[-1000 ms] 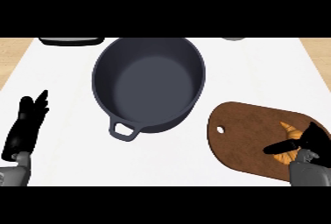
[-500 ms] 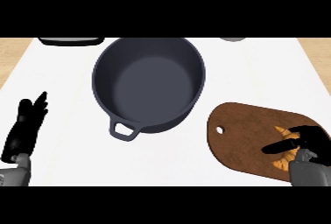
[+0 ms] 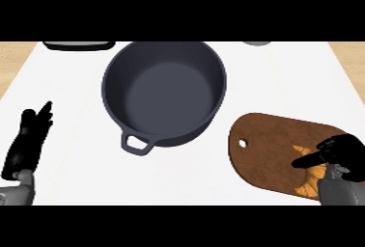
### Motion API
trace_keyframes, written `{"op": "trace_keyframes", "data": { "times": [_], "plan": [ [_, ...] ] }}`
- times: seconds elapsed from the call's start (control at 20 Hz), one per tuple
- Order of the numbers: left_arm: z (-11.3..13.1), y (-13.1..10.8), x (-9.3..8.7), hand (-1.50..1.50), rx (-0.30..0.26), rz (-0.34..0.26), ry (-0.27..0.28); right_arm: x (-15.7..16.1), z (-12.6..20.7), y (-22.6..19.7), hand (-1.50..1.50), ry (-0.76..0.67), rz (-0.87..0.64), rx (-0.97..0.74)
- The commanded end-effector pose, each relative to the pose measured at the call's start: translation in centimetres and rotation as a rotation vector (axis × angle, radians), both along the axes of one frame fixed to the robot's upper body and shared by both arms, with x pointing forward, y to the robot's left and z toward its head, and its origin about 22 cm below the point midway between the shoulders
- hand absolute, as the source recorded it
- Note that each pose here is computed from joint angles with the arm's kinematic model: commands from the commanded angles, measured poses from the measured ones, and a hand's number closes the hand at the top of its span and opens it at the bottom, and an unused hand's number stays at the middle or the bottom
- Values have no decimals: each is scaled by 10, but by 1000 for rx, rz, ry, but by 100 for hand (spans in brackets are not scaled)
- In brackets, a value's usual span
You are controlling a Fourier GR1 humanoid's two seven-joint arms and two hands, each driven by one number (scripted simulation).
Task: Pick the croissant from the cutting board and place it in the pot
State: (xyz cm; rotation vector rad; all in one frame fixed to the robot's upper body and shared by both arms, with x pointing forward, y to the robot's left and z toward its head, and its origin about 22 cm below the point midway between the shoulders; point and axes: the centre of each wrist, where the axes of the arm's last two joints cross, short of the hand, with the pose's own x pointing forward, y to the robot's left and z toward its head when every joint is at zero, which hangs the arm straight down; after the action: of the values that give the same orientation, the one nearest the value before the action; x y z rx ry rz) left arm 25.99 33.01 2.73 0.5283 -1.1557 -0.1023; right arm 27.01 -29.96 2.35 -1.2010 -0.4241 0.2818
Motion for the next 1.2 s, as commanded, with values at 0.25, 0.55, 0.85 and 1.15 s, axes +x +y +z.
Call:
{"op": "trace_keyframes", "data": {
  "times": [0.25, 0.55, 0.85, 1.15],
  "plan": [
    [-1, -7, 7, 0, -2, -24, 4, 0, 13, 47, 150, 20, 845, -33],
    [-9, -1, 1, 0, -7, 17, 14, -31, 69, 43, 150, -146, 887, -240],
    [1, -2, 9, 0, -19, 5, 2, -31, 132, 61, 150, -571, 937, -284],
    [13, -2, 1, 0, 10, 2, 5, -62, 185, 88, 150, -879, 1004, -223]
  ]
}}
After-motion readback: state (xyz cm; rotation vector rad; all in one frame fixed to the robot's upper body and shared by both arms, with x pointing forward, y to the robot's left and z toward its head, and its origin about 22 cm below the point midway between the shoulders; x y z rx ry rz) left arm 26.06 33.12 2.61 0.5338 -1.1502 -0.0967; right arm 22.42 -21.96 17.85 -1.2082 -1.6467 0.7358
